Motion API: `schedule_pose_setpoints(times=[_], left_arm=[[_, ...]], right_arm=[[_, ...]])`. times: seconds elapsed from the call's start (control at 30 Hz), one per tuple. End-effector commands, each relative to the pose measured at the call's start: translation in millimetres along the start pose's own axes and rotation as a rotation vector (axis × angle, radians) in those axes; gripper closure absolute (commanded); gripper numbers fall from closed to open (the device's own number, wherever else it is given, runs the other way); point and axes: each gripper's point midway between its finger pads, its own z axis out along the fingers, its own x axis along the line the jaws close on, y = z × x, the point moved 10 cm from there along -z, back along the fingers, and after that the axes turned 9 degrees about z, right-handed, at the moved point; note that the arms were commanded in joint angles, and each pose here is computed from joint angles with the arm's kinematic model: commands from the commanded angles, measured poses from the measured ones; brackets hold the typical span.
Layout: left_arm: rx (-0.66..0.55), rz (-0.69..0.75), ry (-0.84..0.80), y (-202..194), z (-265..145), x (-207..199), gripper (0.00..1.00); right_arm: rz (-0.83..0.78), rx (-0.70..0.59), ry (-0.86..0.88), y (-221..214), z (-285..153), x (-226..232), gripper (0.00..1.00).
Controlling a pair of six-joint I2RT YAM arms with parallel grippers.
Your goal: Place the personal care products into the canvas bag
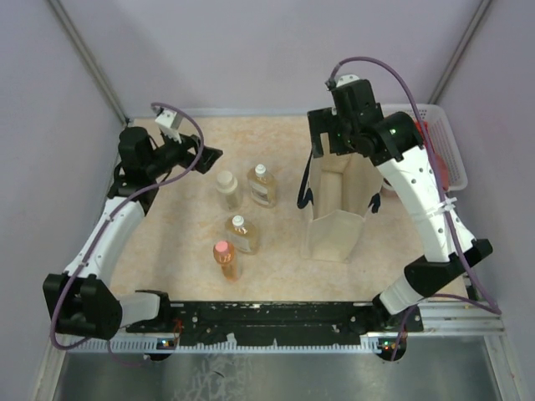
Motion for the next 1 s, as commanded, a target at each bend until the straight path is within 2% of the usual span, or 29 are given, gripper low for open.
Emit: schedule_pose_setpoints(times=[0.0,0.17,0.37,0.6,0.97], left_arm=[[0.047,0.025,-0.012,-4.6,6.8,-0.5,0.0],[0.158,-0.007,0.166,-13.2,3.0,11.5,0.0],[0.287,-0.053,0.31,-19.0,-9.1,17.0,0.0],[0.327,-0.076,0.335,-27.2,-21.1,11.3,0.0],[0.336,-0.076,0.354,-28.8,-30.1,7.5,0.01]], right_arm=[[-0.087,-0.137,0.214,32.0,-16.0,19.6,0.01],[-0.265,-0.149,0.368,28.6,20.0,44.8,0.01],[-0.429,-0.049,0.42,0.0,84.1,83.9,0.01],[-0.487,0.019,0.483,-21.2,125.1,117.4,0.01],[-0.505,0.109,0.528,-50.6,168.0,135.1,0.01]])
